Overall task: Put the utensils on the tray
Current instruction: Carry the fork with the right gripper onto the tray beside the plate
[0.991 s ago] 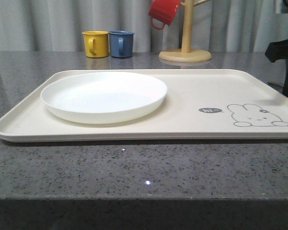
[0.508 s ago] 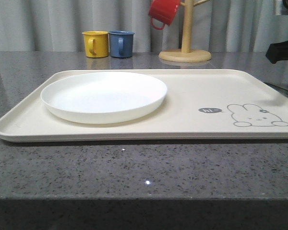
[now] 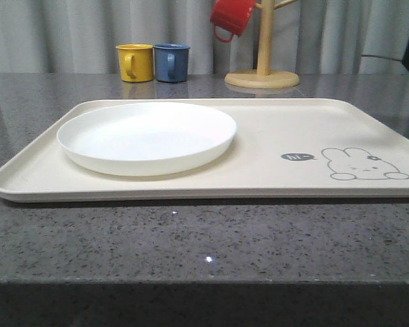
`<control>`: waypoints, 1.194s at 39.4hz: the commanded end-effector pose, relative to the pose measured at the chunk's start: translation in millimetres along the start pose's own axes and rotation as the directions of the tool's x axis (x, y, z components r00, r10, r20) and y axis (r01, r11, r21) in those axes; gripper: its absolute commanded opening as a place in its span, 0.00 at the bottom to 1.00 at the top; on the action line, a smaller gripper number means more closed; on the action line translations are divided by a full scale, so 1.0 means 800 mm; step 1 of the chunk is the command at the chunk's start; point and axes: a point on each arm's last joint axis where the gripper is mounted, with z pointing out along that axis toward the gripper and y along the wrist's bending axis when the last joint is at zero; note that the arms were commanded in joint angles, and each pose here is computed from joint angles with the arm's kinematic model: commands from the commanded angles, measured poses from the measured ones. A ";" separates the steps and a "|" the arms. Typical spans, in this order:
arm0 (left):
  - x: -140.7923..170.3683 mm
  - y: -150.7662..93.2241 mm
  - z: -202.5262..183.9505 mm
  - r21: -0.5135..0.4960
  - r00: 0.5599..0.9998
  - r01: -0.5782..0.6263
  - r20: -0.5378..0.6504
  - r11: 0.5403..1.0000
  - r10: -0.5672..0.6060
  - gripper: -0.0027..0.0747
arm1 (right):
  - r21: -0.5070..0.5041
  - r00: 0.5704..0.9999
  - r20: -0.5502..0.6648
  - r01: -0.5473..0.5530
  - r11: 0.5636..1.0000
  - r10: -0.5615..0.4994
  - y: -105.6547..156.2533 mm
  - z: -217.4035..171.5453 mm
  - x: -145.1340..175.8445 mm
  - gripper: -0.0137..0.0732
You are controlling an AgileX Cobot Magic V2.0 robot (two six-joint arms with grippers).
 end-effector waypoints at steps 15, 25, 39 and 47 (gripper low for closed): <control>-0.018 0.000 -0.001 -0.002 0.995 0.019 0.097 1.000 -0.018 0.01 | -0.216 0.994 0.105 0.059 0.975 -0.037 0.142 0.016 -0.013 0.14; -0.018 0.000 -0.001 -0.002 0.995 0.019 0.097 1.000 -0.018 0.01 | -0.189 0.998 0.046 -0.020 0.982 0.029 0.155 0.050 -0.019 0.14; -0.018 0.000 -0.001 -0.002 0.995 0.019 0.097 1.000 -0.018 0.01 | -0.105 0.996 0.036 -0.080 0.991 0.084 0.148 0.065 -0.019 0.14; -0.018 0.000 -0.001 -0.002 0.995 0.019 0.097 1.000 -0.018 0.01 | -0.096 0.994 -0.031 -0.103 0.990 0.100 0.151 0.083 -0.013 0.14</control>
